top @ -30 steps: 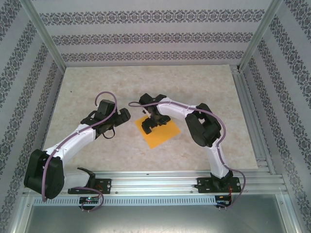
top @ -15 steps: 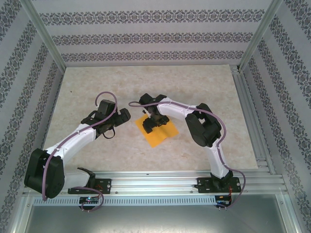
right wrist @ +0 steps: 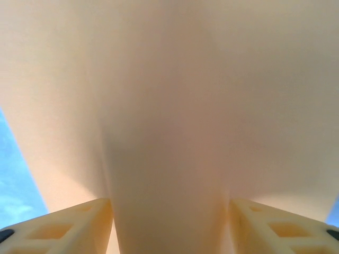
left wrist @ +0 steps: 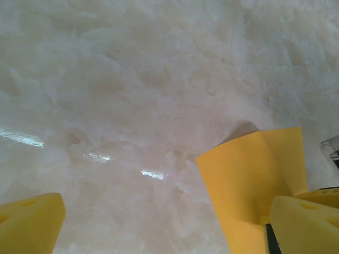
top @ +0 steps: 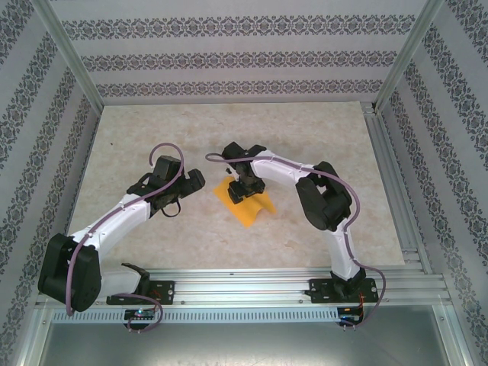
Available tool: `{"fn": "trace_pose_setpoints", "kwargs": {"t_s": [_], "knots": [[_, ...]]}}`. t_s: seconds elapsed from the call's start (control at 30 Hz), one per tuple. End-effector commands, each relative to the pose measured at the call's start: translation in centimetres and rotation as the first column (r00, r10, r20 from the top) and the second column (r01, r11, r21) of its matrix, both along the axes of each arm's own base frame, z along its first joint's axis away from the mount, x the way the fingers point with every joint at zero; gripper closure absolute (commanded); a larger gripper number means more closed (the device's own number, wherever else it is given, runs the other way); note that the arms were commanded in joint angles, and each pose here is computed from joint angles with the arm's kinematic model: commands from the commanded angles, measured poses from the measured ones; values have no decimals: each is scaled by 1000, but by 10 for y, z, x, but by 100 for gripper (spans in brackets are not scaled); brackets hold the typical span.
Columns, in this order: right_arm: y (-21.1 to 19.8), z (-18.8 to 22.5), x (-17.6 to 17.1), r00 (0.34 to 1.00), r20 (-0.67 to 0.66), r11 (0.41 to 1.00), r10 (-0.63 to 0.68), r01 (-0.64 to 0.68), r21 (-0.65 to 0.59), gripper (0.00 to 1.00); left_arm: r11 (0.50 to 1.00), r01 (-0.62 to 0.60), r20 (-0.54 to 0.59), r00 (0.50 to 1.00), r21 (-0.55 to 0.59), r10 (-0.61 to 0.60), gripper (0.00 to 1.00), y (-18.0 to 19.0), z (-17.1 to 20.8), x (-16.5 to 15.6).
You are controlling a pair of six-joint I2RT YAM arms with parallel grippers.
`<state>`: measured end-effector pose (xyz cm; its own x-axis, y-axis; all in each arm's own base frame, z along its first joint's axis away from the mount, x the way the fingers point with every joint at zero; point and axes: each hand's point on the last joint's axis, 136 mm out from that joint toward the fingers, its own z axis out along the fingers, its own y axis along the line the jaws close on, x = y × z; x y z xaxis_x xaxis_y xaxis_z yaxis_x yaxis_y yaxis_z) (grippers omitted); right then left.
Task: Fold a paper plane with a square sheet of paper (pick it up from the middle)
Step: Fold the square sheet of paper in half at the center of the table.
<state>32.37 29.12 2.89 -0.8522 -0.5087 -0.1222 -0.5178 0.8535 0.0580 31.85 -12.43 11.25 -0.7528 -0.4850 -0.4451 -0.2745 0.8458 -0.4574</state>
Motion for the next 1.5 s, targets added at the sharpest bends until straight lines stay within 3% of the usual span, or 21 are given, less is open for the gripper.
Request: {"fn": "trace_pose_setpoints", "kwargs": {"t_s": [0.0, 0.2, 0.33, 0.73, 1.07, 1.13, 1.4, 1.47], "knots": [[3, 27, 7, 998, 33, 995, -47, 44, 86, 45, 1000, -3, 21, 1000, -5, 4, 0, 1, 11, 6], [9, 42, 7, 996, 19, 979, -84, 79, 189, 52, 1000, -4, 19, 1000, -5, 4, 0, 2, 11, 5], [16, 53, 7, 994, -8, 953, -107, 104, 285, 50, 1000, -4, 24, 1000, -6, 4, 0, 2, 12, 5], [24, 105, 17, 980, -61, 782, -188, 187, 595, 49, 999, 26, 46, 999, -39, -25, 0, -7, 23, 9], [-22, 57, 18, 925, -161, 707, -343, 367, 604, 48, 986, 104, 65, 993, -131, -96, 0, -34, 29, 18], [-33, 49, 17, 912, -173, 698, -372, 398, 595, 43, 981, 131, 62, 991, -142, -123, 0, -43, 28, 20], [-71, 33, 8, 883, -179, 701, -433, 455, 550, 30, 953, 254, 44, 967, -166, -250, 0, -90, 23, 25], [-76, 29, 6, 883, -180, 708, -434, 458, 538, 31, 940, 293, 41, 956, -173, -291, 0, -105, 22, 25]]}}
